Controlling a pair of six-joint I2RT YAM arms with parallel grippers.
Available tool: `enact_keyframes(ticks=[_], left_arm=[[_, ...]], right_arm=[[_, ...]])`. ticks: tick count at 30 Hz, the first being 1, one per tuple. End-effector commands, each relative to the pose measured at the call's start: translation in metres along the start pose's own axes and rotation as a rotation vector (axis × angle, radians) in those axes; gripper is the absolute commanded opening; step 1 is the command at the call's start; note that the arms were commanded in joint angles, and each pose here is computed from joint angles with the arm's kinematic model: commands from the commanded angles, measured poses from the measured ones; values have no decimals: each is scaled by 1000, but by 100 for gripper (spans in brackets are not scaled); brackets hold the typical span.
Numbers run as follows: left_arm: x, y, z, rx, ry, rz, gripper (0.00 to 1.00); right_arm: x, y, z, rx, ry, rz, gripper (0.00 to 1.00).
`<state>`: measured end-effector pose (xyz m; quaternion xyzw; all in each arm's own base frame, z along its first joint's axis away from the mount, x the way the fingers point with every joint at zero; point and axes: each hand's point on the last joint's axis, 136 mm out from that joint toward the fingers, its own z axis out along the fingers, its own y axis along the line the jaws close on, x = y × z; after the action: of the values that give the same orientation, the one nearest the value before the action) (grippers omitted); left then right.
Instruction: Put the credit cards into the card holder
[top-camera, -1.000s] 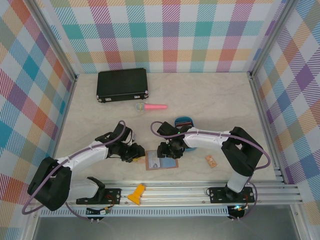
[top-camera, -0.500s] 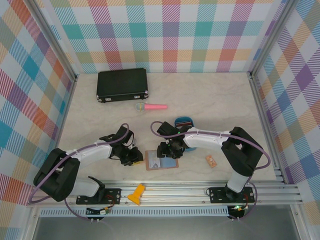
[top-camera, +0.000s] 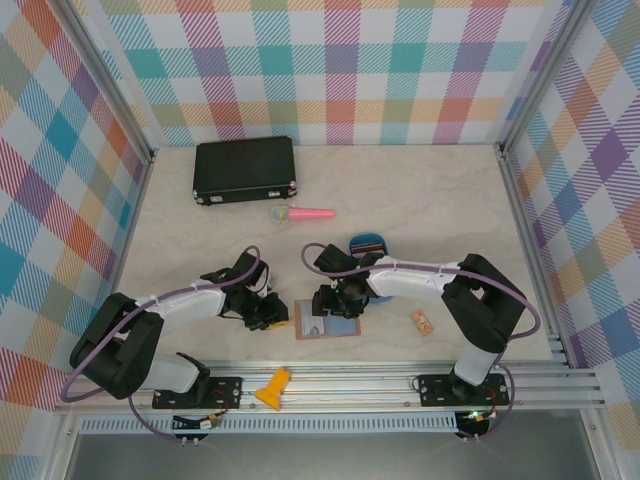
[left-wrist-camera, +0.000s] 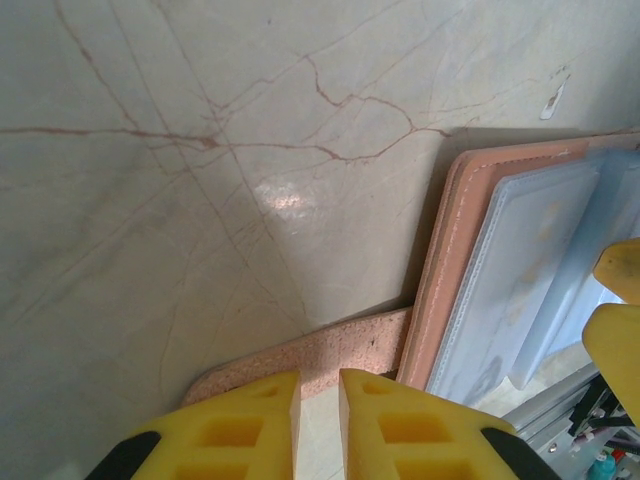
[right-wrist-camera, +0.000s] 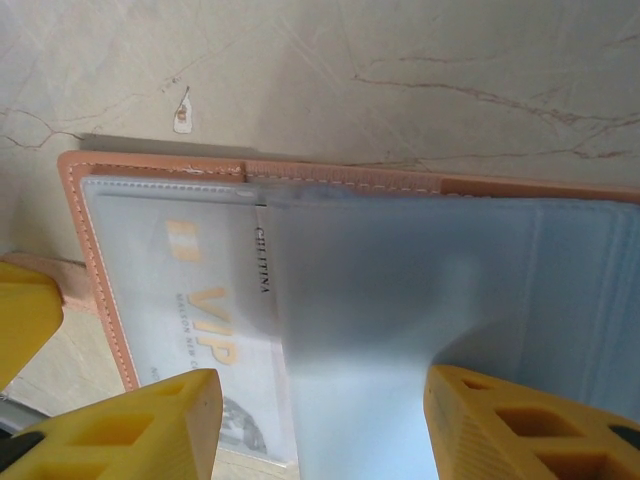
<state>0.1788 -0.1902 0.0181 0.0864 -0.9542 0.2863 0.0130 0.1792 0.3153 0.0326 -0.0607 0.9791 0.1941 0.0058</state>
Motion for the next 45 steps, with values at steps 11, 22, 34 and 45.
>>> enact_keyframes(ticks=[11, 22, 34, 45], left_arm=[[11, 30, 4, -96, 17, -35, 20], [12, 32, 4, -107, 15, -40, 20], [11, 33, 3, -115, 14, -38, 20], [11, 34, 4, -117, 13, -40, 20]], right_arm=[[1, 25, 9, -156, 8, -2, 57], [-3, 47, -10, -269, -37, -17, 57], [-1, 57, -3, -335, -13, 0, 57], [6, 73, 1, -408, 5, -21, 57]])
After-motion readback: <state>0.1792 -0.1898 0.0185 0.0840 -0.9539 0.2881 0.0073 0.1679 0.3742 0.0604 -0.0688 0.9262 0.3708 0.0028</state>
